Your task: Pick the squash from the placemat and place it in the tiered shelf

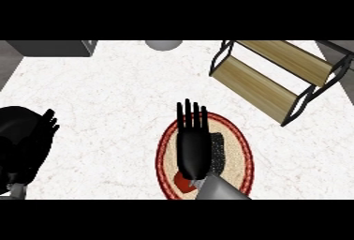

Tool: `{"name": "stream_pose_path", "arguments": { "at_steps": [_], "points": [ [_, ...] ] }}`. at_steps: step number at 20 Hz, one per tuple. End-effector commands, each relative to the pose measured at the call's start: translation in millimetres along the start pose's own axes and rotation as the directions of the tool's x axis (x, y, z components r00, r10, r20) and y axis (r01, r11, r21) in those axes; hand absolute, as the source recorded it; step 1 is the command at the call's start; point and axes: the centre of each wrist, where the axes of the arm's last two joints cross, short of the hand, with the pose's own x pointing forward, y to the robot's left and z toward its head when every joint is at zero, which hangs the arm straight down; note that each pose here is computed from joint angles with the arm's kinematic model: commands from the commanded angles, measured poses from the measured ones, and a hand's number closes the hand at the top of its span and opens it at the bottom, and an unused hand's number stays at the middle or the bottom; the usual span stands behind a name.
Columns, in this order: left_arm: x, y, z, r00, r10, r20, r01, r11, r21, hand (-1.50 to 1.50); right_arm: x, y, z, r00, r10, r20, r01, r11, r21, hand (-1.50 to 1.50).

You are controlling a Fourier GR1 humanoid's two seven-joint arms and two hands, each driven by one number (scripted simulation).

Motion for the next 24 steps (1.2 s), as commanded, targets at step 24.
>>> {"name": "stream_pose_path", "arguments": {
  "at_steps": [24],
  "points": [
    [15.4,-17.2,-4.2,1.0,-0.001,0.03,0.002,1.0,-0.031,0.0,26.3,-25.0,-22.0,0.738,0.665,-0.113,-0.565,0.701,0.434,-1.5]
  ]
}}
